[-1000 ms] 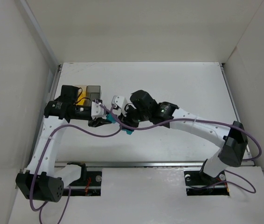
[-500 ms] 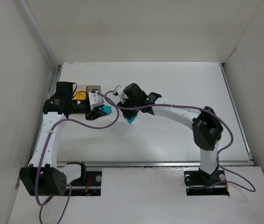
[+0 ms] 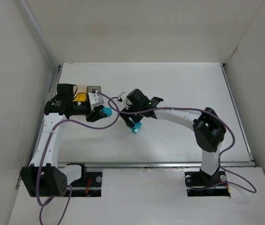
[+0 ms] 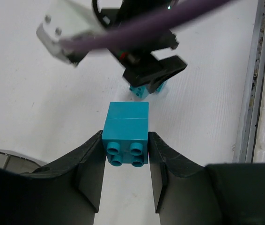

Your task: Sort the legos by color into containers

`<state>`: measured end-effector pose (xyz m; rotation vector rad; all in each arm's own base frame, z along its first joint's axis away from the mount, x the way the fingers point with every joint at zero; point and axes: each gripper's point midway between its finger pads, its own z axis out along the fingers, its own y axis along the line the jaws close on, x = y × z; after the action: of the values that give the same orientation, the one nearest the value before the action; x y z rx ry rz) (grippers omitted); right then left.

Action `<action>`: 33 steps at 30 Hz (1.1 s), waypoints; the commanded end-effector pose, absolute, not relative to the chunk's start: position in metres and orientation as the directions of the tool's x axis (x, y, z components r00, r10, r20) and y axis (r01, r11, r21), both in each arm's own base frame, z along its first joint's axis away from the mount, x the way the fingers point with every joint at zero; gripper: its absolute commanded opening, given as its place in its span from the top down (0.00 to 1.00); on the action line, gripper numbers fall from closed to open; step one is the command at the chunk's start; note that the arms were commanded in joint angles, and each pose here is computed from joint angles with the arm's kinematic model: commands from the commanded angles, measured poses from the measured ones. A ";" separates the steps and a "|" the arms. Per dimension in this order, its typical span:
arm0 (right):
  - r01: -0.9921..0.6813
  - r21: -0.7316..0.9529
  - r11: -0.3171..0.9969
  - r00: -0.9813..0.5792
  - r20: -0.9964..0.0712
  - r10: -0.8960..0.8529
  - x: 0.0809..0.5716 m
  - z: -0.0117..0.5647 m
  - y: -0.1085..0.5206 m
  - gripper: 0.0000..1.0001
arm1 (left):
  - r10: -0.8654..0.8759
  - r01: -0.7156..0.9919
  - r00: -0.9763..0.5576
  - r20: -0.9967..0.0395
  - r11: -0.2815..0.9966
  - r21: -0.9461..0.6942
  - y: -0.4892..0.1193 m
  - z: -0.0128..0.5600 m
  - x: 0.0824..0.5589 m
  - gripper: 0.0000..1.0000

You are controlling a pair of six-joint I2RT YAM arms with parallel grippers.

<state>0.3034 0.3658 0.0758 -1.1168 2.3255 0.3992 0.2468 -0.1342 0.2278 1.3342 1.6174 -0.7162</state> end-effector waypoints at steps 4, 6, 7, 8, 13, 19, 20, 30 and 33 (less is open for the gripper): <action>-0.953 0.006 0.304 -0.124 -0.920 -0.371 0.262 0.227 0.395 0.21 | 0.353 0.977 0.040 -0.935 0.184 0.111 -0.147 0.248 0.233 1.00; -0.972 -0.008 0.235 -0.075 -0.937 -0.341 0.249 0.245 0.396 0.21 | 0.324 0.979 0.076 -0.943 0.153 0.132 -0.152 0.255 0.229 1.00; -0.982 -0.013 0.186 -0.049 -0.946 -0.322 0.239 0.255 0.400 0.22 | 0.314 0.982 0.068 -0.947 0.148 0.120 -0.153 0.256 0.227 1.00; -0.987 -0.013 0.160 -0.038 -0.950 -0.311 0.232 0.261 0.404 0.22 | 0.306 0.982 0.080 -0.948 0.140 0.128 -0.154 0.258 0.226 1.00; -0.989 -0.057 0.137 0.019 -0.963 -0.267 0.228 0.290 0.421 0.22 | 0.283 0.984 0.100 -0.954 0.113 0.137 -0.157 0.264 0.219 1.00; -0.990 -0.074 0.117 0.043 -0.968 -0.247 0.233 0.301 0.432 0.23 | 0.259 0.989 0.103 -0.960 0.073 0.125 -0.163 0.268 0.206 1.00; -0.991 -0.087 0.102 0.061 -0.970 -0.235 0.232 0.308 0.433 0.23 | 0.259 0.988 0.113 -0.959 0.073 0.136 -0.163 0.270 0.204 1.00; -0.995 -0.082 0.065 0.065 -0.971 -0.230 0.225 0.308 0.445 0.55 | 0.239 0.988 0.126 -0.963 0.057 0.143 -0.167 0.275 0.197 1.00; -0.995 -0.076 0.064 0.059 -0.969 -0.239 0.225 0.303 0.445 0.55 | 0.230 0.987 0.137 -0.963 0.054 0.153 -0.167 0.280 0.197 1.00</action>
<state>0.2226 0.4363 0.2763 -1.3751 1.4630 0.9733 0.2091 -0.1597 0.2525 1.3864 1.4008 -0.8999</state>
